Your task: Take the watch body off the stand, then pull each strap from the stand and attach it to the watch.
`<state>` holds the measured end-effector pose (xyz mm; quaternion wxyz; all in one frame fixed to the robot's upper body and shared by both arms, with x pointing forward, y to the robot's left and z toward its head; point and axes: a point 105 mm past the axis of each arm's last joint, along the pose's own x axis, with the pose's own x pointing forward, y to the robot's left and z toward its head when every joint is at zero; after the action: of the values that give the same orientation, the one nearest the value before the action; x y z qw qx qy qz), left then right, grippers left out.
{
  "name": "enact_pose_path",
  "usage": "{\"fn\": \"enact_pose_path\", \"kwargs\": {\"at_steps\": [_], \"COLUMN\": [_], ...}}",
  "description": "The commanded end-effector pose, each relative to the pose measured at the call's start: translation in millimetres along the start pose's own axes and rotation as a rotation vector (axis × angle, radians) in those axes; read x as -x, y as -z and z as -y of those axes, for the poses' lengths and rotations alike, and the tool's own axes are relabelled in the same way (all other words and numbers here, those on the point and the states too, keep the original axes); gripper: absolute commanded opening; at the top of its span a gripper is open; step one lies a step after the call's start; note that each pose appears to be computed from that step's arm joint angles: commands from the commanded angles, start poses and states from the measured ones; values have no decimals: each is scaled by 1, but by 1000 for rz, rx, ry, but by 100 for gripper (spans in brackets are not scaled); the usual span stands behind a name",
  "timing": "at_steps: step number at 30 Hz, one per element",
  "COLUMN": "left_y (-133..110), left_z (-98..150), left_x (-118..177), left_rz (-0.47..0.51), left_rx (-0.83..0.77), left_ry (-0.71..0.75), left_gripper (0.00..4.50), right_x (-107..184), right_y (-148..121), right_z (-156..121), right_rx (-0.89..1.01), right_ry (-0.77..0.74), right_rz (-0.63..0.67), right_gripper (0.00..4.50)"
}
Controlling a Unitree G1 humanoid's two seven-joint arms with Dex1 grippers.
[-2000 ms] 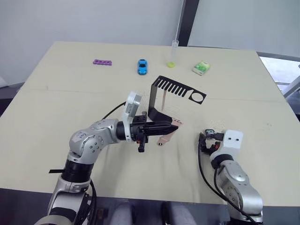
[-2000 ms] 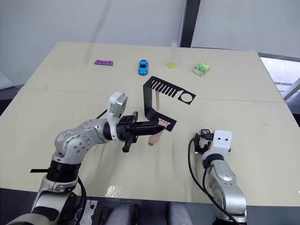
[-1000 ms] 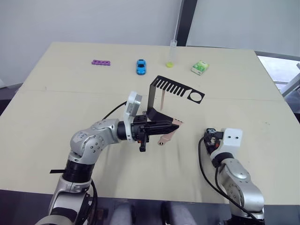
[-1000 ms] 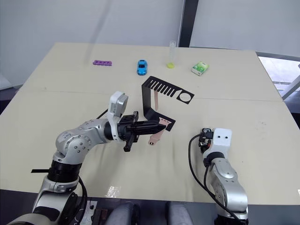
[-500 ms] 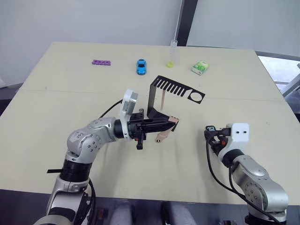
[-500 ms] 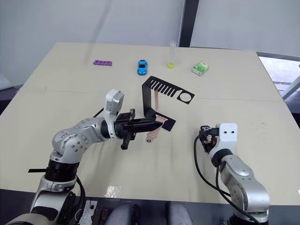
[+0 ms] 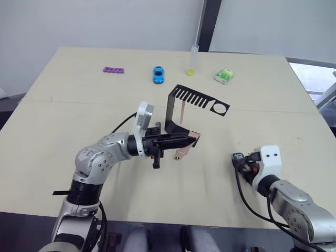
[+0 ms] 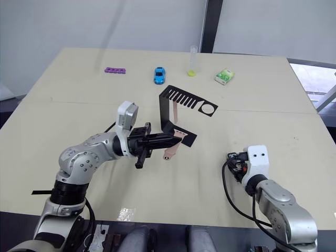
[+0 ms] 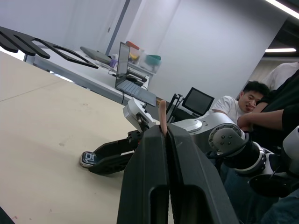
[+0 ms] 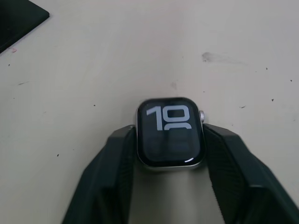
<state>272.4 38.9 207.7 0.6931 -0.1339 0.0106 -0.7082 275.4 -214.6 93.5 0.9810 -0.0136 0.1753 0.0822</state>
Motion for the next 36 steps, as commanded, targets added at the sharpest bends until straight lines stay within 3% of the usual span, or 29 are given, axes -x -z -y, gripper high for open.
{"fn": "enact_pose_path", "kwargs": {"at_steps": [1,2,3,9,16,21,36], "left_y": [-6,-7,-7,-8,-8,-8,-7], "left_z": [8,8,7,7,9,9,9], "left_x": [-4,-4,-5,-6,-7,-9,-7], "left_rz": [14,15,17,18,6,7,16], "left_rx": [-44,-44,-45,-45,-38,-39,-42], "left_ry": [34,34,34,36,58,62,39], "left_gripper": [0,0,0,0,0,0,0], "right_x": [7,9,10,9,9,4,-2], "right_y": [-7,-7,-7,3,18,20,16], "right_z": [5,4,4,-6,2,4,7], "right_rx": [28,31,33,-2,34,31,74], "right_ry": [10,11,11,9,-78,-170,-227], "right_rz": [51,67,78,190,211,174,104], "right_gripper": [399,441,447,447,447,447,447]}}
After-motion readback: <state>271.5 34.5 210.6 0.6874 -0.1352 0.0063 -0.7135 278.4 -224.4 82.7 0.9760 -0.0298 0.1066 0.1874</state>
